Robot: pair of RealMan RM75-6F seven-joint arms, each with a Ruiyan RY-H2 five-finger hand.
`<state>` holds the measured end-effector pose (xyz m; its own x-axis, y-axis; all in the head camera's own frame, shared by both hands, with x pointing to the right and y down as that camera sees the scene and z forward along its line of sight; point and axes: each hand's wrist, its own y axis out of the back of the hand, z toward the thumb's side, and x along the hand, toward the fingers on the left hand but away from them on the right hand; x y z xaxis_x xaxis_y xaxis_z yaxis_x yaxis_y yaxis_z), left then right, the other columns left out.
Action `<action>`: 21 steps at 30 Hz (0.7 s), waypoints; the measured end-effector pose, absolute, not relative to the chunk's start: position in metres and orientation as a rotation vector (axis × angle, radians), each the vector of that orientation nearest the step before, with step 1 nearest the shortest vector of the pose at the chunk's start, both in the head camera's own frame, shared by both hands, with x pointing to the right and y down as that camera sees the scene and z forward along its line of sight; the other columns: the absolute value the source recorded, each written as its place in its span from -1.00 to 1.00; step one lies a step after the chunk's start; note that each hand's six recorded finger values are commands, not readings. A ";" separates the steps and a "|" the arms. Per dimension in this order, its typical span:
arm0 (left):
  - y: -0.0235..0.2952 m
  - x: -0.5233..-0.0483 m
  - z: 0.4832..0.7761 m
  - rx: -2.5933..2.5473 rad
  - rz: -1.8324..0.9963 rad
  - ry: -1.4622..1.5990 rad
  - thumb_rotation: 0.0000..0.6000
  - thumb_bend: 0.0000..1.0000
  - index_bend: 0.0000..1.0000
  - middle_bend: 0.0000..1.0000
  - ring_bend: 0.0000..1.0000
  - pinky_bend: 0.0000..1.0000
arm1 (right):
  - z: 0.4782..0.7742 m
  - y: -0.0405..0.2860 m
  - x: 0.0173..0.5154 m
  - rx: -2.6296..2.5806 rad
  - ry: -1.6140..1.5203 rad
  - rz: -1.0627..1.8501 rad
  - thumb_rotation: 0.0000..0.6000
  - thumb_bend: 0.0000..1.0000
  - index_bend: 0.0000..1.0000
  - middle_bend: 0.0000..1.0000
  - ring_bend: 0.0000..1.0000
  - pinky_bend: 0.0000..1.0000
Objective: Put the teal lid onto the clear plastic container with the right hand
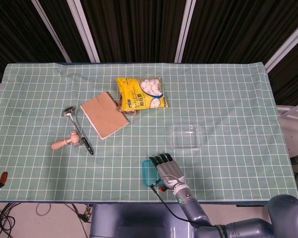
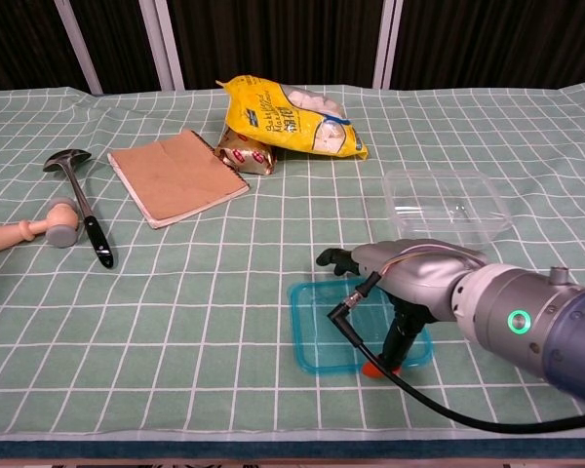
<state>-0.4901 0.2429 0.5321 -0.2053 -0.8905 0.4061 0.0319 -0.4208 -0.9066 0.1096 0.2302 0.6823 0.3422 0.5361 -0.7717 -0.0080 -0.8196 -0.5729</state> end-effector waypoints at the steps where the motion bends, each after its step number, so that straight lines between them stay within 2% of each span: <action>1: 0.243 -0.490 0.532 -1.359 -1.709 1.061 1.00 -0.36 -0.86 -1.00 -1.00 -1.00 | 0.683 0.230 0.109 -2.127 -0.459 1.494 1.00 -0.57 -1.00 -0.70 -1.00 -1.00; 21: 0.242 -0.491 0.531 -1.354 -1.707 1.067 1.00 -0.36 -0.86 -1.00 -1.00 -1.00 | 0.688 0.230 0.109 -2.110 -0.448 1.509 1.00 -0.57 -1.00 -0.70 -1.00 -1.00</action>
